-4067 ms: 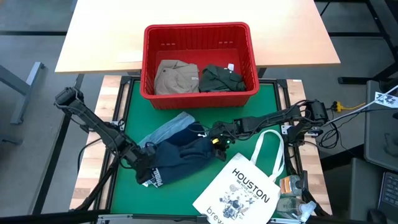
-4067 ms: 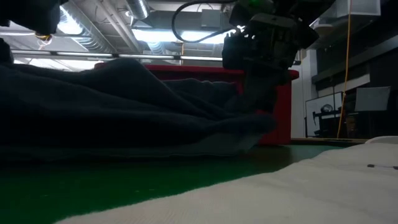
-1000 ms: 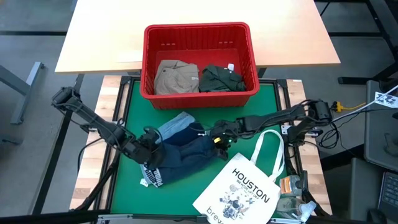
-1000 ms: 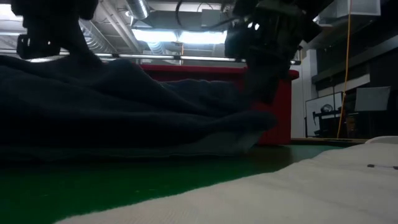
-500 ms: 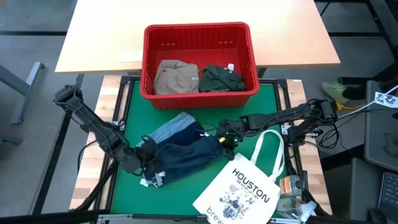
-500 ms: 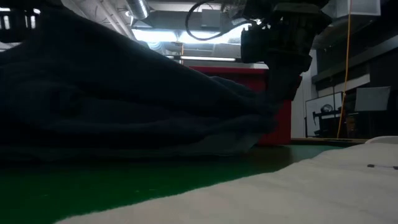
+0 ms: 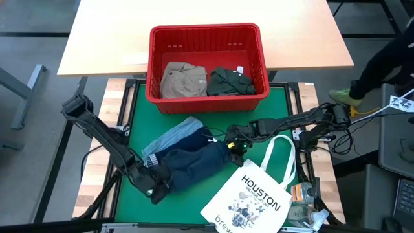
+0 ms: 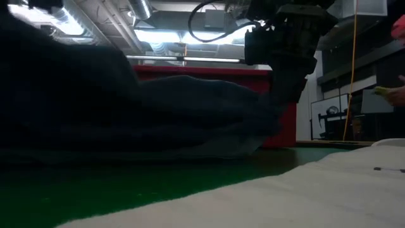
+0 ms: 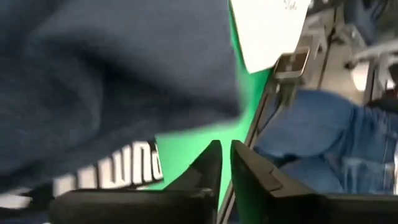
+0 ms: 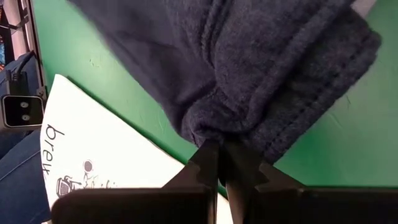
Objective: Fold Laundry from Bin
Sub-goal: Fold the gray shorts
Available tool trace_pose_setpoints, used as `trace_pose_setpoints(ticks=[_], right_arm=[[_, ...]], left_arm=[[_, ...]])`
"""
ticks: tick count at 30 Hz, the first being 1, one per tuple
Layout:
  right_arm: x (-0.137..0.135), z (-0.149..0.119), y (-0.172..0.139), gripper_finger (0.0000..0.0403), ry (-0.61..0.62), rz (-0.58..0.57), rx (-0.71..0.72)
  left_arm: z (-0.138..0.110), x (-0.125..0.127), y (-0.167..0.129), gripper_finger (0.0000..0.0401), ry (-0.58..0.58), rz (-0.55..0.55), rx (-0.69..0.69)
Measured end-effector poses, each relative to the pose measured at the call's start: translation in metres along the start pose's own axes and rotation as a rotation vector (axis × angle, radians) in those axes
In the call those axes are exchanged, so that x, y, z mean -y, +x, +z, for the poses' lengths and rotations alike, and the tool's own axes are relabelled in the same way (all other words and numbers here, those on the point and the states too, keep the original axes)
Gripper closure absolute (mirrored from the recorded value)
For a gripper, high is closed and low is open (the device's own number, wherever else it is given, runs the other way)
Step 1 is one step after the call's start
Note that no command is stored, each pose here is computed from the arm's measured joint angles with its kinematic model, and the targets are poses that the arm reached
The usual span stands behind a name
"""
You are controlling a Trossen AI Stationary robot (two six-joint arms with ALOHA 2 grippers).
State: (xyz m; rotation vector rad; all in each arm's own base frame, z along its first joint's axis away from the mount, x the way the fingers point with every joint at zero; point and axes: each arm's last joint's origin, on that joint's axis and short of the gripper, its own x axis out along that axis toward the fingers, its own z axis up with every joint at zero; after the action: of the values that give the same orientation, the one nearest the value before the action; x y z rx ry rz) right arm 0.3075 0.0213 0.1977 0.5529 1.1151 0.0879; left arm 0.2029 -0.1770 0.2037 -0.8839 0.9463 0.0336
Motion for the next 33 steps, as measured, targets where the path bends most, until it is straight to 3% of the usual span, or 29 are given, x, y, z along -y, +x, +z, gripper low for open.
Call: trace_pose_setpoints(ticks=[11, 18, 24, 28, 33], right_arm=[[0.0, 0.0, 0.0, 0.0386, 0.0, 0.0, 0.001], [0.0, 0.0, 0.0, 0.0386, -0.002, 0.001, 0.001], [0.0, 0.0, 0.0, 0.0386, -0.009, 0.001, 0.001], [0.0, 0.0, 0.0, 0.0374, -0.009, 0.001, 0.001], [0.0, 0.0, 0.0, 0.0319, -0.009, -0.003, -0.006]], left_arm=[[-0.003, 0.003, 0.013, 0.0299, -0.056, -0.038, -0.064], [0.004, 0.012, 0.012, 0.0313, -0.018, -0.111, 0.119], [0.008, 0.012, 0.011, 0.0319, -0.02, -0.082, 0.25], [0.014, 0.01, 0.011, 0.0302, -0.017, -0.059, 0.316], [0.026, 0.006, 0.013, 0.0256, 0.012, -0.034, 0.34]])
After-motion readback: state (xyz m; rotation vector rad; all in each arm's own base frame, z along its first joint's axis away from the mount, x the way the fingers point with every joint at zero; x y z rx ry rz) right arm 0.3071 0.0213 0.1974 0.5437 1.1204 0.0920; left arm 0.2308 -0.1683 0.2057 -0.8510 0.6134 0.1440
